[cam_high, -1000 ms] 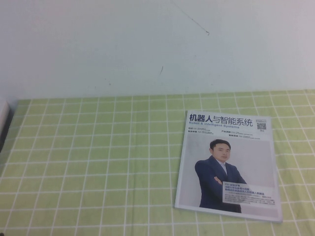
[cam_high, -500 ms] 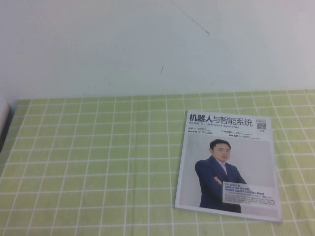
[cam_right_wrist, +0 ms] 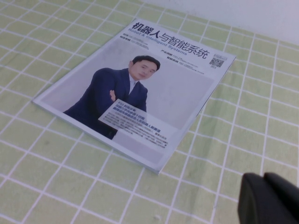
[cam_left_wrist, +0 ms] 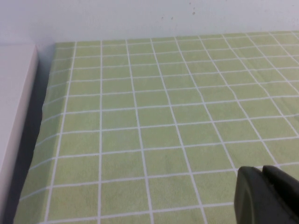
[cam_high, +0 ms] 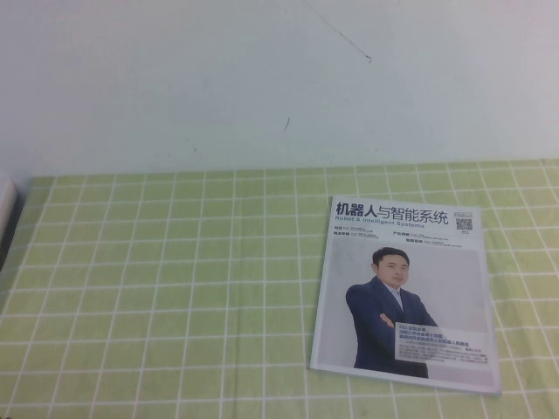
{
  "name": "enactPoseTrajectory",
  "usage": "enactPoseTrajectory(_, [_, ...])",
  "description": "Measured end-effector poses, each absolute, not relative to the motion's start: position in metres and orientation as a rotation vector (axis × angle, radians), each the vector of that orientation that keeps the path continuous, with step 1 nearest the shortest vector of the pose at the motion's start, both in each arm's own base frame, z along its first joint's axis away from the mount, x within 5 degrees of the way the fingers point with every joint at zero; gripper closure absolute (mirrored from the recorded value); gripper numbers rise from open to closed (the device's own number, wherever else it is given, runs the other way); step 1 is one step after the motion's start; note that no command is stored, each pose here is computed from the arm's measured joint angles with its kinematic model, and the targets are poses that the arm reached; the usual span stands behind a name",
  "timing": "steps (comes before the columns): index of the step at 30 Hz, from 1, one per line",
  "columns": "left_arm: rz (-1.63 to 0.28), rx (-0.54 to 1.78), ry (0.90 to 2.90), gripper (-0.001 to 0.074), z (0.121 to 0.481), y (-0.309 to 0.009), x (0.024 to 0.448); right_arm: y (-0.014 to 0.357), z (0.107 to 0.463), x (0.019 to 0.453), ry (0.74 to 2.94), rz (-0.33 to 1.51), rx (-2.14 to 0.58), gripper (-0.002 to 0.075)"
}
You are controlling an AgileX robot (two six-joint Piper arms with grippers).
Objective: Close book
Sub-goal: 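Close the open booklet and leave it lying on the table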
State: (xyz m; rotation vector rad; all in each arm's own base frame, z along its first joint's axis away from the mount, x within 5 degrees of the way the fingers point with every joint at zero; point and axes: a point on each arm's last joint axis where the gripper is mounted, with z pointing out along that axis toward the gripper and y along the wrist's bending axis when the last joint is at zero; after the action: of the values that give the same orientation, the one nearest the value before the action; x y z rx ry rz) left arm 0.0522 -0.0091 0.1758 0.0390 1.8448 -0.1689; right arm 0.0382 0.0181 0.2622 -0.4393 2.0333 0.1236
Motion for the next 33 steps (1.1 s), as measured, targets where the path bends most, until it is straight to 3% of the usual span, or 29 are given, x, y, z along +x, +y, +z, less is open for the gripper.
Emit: enactPoseTrajectory(33, [-0.164, 0.027, 1.848, 0.0738, 0.176, -0.0086, 0.0522, 0.0181, 0.2622, 0.0382, 2.033, 0.123, -0.44, 0.0729])
